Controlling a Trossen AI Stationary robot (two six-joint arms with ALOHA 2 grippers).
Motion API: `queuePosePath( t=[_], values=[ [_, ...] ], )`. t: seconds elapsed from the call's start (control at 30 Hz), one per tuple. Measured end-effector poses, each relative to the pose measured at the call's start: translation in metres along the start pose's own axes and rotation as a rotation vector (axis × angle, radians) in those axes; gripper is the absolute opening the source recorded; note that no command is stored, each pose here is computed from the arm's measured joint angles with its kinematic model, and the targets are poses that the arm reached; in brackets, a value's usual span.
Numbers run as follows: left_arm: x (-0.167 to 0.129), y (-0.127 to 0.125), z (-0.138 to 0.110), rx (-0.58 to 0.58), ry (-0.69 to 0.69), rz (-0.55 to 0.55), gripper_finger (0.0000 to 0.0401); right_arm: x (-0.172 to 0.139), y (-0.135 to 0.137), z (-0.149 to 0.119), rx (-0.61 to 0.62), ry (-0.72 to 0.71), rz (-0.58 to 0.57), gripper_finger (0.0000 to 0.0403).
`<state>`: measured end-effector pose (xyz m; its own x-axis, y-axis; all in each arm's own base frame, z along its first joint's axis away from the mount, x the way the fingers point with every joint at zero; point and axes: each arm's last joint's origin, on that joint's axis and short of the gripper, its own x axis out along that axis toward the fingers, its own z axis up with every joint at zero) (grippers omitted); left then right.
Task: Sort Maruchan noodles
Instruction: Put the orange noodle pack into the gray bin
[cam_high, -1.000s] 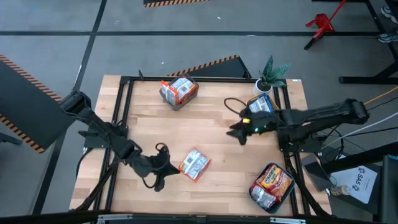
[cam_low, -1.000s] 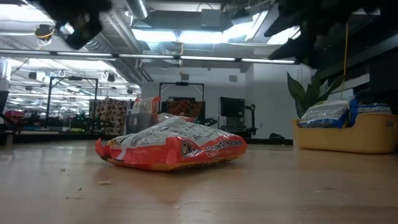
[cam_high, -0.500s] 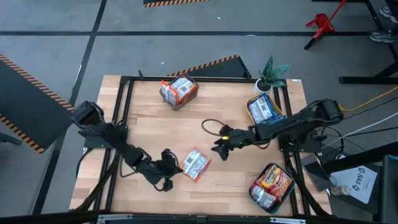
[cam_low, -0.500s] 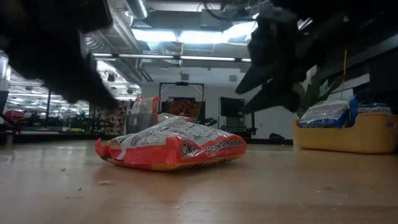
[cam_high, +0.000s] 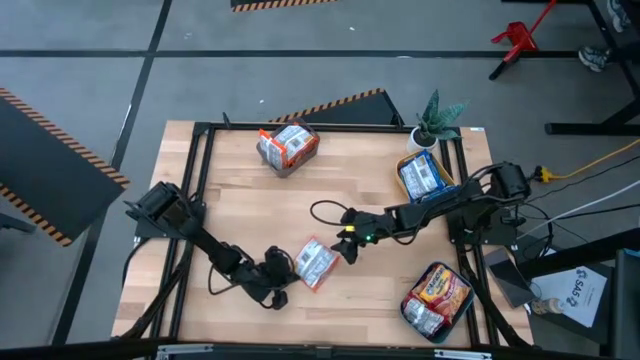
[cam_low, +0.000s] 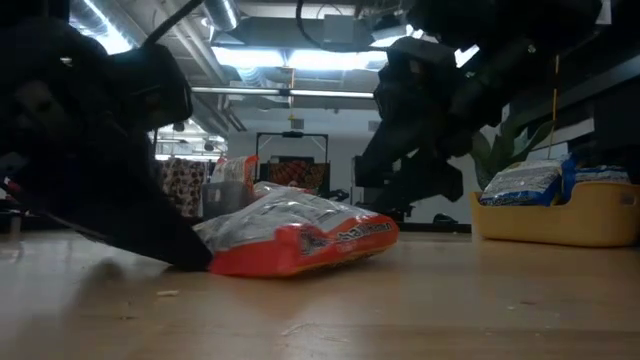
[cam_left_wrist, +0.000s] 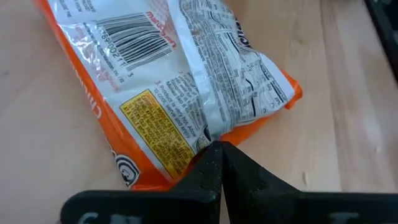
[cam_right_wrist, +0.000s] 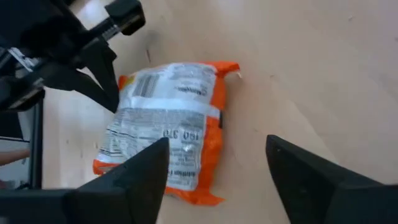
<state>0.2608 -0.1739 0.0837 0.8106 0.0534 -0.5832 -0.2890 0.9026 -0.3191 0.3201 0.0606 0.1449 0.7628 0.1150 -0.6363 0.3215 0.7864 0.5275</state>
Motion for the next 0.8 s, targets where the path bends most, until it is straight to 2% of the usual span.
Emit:
queuePosePath(
  t=[0.17,0.33,0.5,0.8],
  values=[
    [0.006,0.003,-0.004,-0.050,-0.004,0.024,0.0000,0.005,-0.002,-0.003,0.014,0.012,-0.003,0.0308],
    [0.008,0.006,-0.003,-0.050,0.005,0.030,0.0000,0.018,-0.007,-0.008,0.028,0.024,-0.005,0.0336],
    [0.011,0.010,0.000,-0.054,0.006,0.043,0.0000,0.031,-0.014,-0.007,0.069,0.012,0.057,0.0342],
    [0.019,0.020,0.010,-0.076,0.003,0.063,0.0000,0.050,-0.010,-0.007,0.066,0.040,0.131,0.0342]
  ],
)
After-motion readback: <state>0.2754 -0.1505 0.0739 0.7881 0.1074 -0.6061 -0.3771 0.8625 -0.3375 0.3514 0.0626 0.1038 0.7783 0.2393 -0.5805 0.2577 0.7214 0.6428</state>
